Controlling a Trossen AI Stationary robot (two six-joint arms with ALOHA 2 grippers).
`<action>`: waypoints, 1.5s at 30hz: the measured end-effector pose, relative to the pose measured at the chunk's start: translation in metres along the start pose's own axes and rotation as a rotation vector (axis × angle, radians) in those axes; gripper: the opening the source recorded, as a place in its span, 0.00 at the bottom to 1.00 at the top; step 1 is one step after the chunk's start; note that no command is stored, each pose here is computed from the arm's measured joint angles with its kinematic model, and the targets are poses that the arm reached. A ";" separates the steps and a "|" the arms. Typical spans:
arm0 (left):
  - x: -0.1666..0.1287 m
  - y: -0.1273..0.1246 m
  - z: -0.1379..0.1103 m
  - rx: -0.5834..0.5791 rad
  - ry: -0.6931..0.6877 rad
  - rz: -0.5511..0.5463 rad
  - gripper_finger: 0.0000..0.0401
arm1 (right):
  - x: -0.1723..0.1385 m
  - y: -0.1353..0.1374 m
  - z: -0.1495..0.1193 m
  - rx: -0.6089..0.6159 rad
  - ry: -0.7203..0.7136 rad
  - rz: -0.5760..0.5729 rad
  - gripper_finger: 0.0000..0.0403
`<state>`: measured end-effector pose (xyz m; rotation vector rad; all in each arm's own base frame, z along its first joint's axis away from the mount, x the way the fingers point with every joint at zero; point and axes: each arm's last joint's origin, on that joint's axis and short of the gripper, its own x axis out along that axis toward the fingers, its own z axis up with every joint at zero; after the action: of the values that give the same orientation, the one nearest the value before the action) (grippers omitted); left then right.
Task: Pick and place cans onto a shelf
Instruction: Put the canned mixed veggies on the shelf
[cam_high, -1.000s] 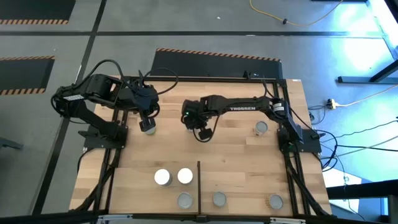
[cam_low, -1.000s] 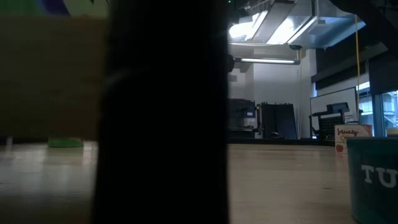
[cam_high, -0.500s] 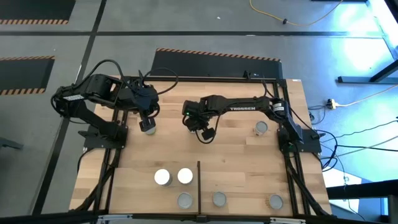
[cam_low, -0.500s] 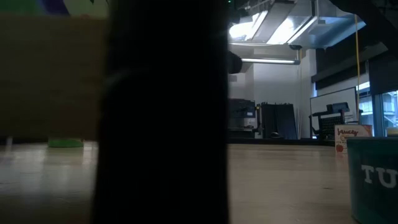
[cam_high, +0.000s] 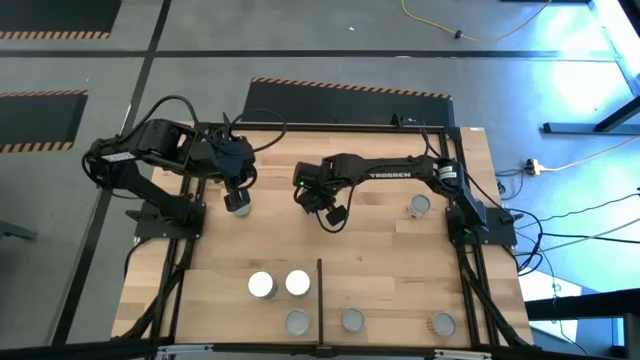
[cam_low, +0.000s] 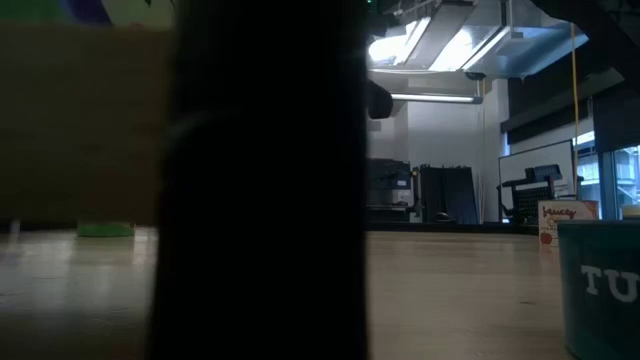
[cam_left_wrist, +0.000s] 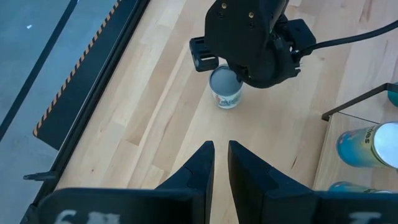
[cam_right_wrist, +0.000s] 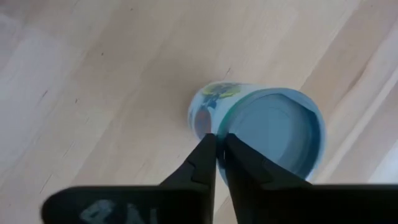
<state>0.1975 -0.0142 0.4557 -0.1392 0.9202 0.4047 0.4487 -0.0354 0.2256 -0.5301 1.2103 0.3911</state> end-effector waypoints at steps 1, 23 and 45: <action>0.000 0.000 0.000 0.000 0.000 0.000 0.10 | 0.000 0.000 0.000 -0.012 -0.005 0.006 0.09; 0.000 0.001 -0.003 0.203 0.033 0.007 0.10 | -0.083 -0.015 0.012 0.004 -0.043 -0.239 0.13; 0.048 0.001 0.031 0.969 0.015 -0.207 0.10 | -0.323 0.056 -0.046 0.241 -0.513 -0.472 0.13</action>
<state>0.2460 0.0086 0.4361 0.6453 1.0177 -0.2597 0.2822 -0.0182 0.5105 -0.4523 0.5977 -0.0291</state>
